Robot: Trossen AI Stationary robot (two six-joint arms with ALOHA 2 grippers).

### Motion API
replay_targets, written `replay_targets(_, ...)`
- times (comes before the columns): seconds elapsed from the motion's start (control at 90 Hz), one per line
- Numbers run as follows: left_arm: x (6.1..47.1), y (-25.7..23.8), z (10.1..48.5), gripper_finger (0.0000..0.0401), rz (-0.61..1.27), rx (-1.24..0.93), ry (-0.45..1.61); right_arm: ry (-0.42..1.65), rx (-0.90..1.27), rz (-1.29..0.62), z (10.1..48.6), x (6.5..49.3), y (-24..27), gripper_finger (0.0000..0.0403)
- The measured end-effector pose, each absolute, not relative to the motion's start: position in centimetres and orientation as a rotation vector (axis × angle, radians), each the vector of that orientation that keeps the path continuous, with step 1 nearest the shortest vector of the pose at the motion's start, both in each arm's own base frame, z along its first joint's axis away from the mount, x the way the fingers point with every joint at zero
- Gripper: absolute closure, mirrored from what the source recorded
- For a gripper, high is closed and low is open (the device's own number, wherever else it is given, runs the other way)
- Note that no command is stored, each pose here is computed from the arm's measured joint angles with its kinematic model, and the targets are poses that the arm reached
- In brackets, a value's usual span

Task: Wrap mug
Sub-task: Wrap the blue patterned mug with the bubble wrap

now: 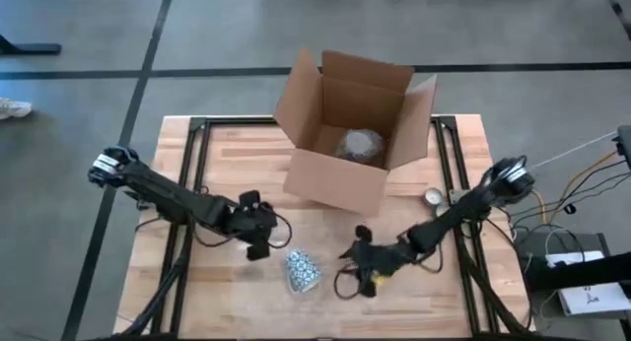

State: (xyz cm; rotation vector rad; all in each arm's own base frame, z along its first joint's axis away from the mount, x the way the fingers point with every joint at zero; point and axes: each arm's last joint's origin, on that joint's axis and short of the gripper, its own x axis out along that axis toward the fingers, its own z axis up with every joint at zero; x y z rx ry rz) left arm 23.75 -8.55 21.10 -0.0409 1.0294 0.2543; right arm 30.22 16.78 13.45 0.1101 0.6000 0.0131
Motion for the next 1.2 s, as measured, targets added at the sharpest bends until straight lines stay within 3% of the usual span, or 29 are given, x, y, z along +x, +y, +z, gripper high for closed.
replay_targets(0.3,24.4,-8.8,14.2,0.0321,0.187,-0.134,0.839,0.541,0.035,-0.103,10.8,35.2,21.2,0.0245)
replay_targets(0.567,23.9,-8.6,9.8,0.0327,0.243,-0.158,0.881,0.496,0.005,-0.253,8.7,38.4,22.1,0.0276)
replay_targets(0.833,24.0,-8.6,9.1,0.0327,0.268,-0.174,0.901,0.538,-0.021,-0.389,8.2,38.8,22.6,0.0388)
replay_targets(1.2,23.7,-8.4,9.3,0.0327,0.356,-0.323,0.89,0.539,-0.054,-0.474,11.2,36.8,26.1,0.04)
